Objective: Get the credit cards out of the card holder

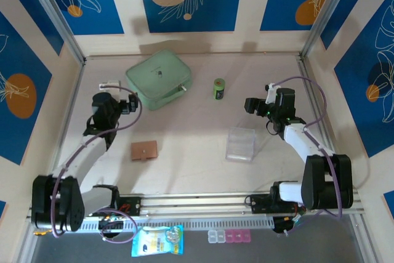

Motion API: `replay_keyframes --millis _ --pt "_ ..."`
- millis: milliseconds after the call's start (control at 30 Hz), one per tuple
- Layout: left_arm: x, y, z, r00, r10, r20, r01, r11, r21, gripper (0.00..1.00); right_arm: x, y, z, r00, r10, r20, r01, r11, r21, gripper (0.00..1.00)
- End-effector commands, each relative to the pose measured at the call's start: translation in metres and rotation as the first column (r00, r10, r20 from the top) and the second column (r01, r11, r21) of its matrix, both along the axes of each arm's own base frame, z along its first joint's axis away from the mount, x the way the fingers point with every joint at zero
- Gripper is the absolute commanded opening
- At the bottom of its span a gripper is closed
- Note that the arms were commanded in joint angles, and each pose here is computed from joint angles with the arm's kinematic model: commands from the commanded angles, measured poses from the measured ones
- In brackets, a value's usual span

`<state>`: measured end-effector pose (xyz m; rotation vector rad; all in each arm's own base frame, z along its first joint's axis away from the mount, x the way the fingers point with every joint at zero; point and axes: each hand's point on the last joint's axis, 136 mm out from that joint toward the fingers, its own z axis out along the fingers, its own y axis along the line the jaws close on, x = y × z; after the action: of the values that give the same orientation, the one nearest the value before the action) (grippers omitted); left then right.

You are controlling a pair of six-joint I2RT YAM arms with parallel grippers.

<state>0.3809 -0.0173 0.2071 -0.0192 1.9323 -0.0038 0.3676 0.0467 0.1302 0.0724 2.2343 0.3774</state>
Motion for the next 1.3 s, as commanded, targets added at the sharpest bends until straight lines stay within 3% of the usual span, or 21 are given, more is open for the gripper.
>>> replay_keyframes --millis 0,67,167,367,500,833,1267 --pt "-0.034 -0.016 -0.02 0.97 -0.052 -0.239 0.018 0.99 -0.139 1.0 -0.036 0.004 -0.013 0.981 -0.047 -0.186 0.057 0.997 0.049 0.89" --pt "-0.047 -0.028 -0.018 0.946 -0.122 -0.3 0.066 0.98 -0.19 1.0 -0.047 0.009 -0.011 0.976 -0.042 -0.213 0.058 0.996 0.071 0.86" --pt "-0.063 -0.027 -0.02 0.914 -0.117 -0.387 0.048 0.982 -0.184 1.0 -0.063 0.011 -0.011 0.963 -0.062 -0.261 0.085 0.993 0.08 0.83" --pt "-0.079 -0.034 -0.029 0.861 -0.179 -0.477 0.102 0.978 -0.183 1.0 -0.086 0.017 -0.015 0.924 -0.07 -0.375 0.106 0.991 0.077 0.63" --pt "-0.087 -0.034 -0.046 0.843 -0.187 -0.504 0.114 0.978 -0.173 1.0 -0.099 0.017 -0.018 0.907 -0.085 -0.413 0.103 0.994 0.022 0.58" --pt "-0.087 -0.027 -0.047 0.854 -0.16 -0.495 0.109 0.985 -0.131 1.0 -0.118 0.011 -0.024 0.874 -0.121 -0.472 0.124 0.992 -0.024 0.41" --pt "-0.091 -0.029 -0.04 0.867 -0.172 -0.468 0.121 0.983 -0.137 1.0 -0.109 0.015 -0.039 0.857 -0.108 -0.504 0.113 0.993 -0.021 0.32"
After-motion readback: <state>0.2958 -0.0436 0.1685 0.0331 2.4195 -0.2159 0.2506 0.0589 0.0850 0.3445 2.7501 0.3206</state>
